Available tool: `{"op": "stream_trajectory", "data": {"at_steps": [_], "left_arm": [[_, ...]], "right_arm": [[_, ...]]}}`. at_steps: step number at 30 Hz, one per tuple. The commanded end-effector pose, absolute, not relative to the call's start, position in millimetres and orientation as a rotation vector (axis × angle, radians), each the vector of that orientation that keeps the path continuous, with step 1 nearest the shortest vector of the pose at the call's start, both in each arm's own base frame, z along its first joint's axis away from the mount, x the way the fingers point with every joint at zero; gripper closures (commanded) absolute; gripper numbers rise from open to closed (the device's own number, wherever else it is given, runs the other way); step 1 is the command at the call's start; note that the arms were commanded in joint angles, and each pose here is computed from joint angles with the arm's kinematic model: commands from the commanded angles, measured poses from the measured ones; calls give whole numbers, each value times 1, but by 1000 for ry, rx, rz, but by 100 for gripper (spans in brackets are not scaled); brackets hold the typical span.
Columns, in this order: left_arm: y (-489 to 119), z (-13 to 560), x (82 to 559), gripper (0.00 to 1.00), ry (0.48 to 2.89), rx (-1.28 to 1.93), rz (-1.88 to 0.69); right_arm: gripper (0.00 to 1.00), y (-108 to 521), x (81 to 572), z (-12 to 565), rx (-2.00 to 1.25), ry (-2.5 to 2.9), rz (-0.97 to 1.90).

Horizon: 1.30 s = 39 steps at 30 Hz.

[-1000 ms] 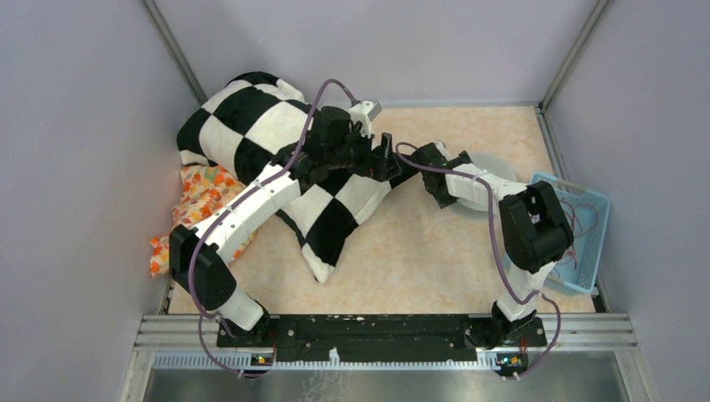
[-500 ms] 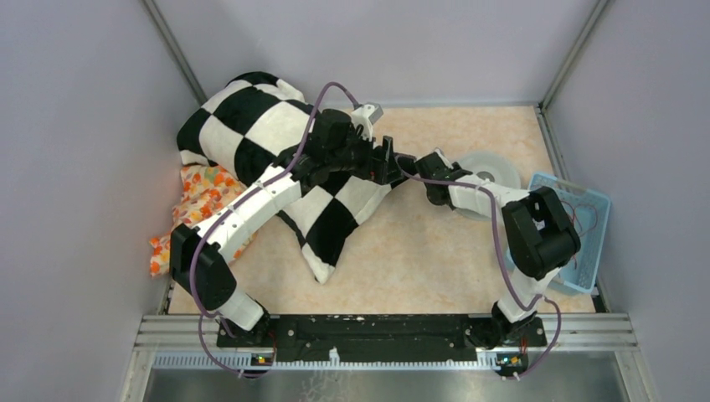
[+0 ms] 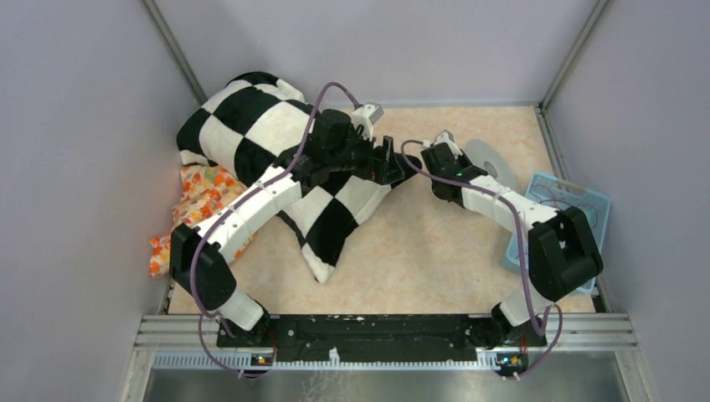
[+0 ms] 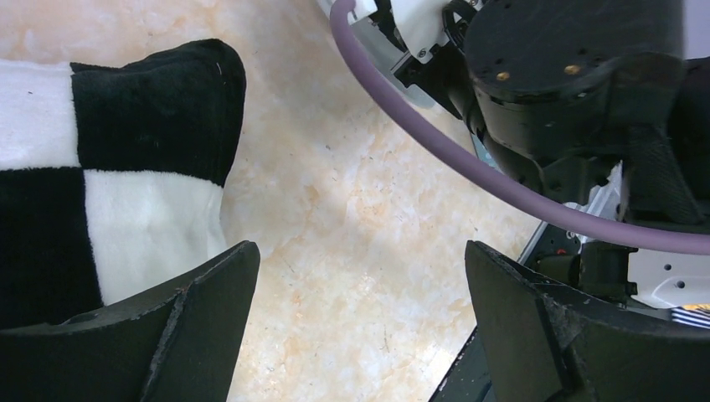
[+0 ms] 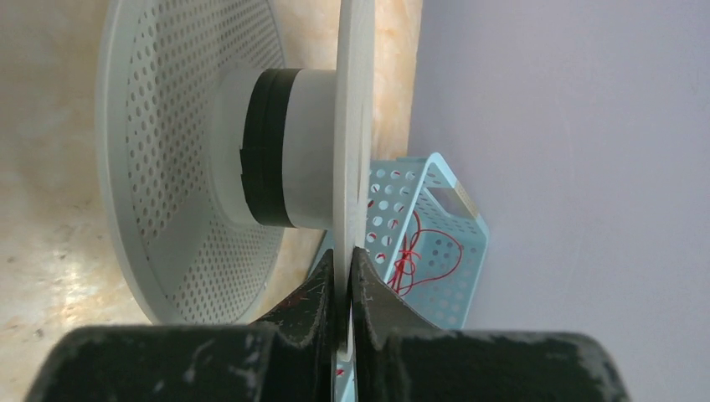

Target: Wrap the cables

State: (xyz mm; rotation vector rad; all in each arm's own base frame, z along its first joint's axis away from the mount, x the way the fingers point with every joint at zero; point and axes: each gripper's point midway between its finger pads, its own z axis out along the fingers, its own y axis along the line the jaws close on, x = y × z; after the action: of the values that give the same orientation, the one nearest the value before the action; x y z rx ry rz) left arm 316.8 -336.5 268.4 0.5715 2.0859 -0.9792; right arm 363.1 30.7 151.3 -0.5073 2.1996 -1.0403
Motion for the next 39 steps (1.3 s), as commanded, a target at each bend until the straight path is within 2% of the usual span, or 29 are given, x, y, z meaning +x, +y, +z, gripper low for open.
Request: {"op": "stream_trajectory", "data": {"at_steps": [1, 8, 16, 20, 25, 32, 36, 39], "left_arm": [[-339, 292, 316, 1, 2004, 565, -1024], [-356, 281, 317, 1, 1995, 495, -1096], [-366, 266, 313, 1, 1889, 487, -1074], [-374, 256, 304, 1, 1833, 572, -891], [-375, 242, 302, 1, 1757, 564, -827], [-384, 230, 320, 2, 1639, 634, -712], [-397, 226, 327, 6, 1509, 753, -666], [-403, 215, 332, 10, 1507, 796, -641]], "right_arm": [[100, 71, 371, 173, -436, 2177, -760], [100, 103, 368, 206, 39, 2234, -424], [100, 148, 342, 177, 455, 2327, 35], [100, 147, 330, 165, 639, 2338, 67], [100, 148, 317, 160, 832, 2352, 92], [100, 151, 313, 158, 858, 2368, 87], [100, 153, 312, 159, 859, 2374, 118], [100, 155, 310, 159, 859, 2378, 135]]}}
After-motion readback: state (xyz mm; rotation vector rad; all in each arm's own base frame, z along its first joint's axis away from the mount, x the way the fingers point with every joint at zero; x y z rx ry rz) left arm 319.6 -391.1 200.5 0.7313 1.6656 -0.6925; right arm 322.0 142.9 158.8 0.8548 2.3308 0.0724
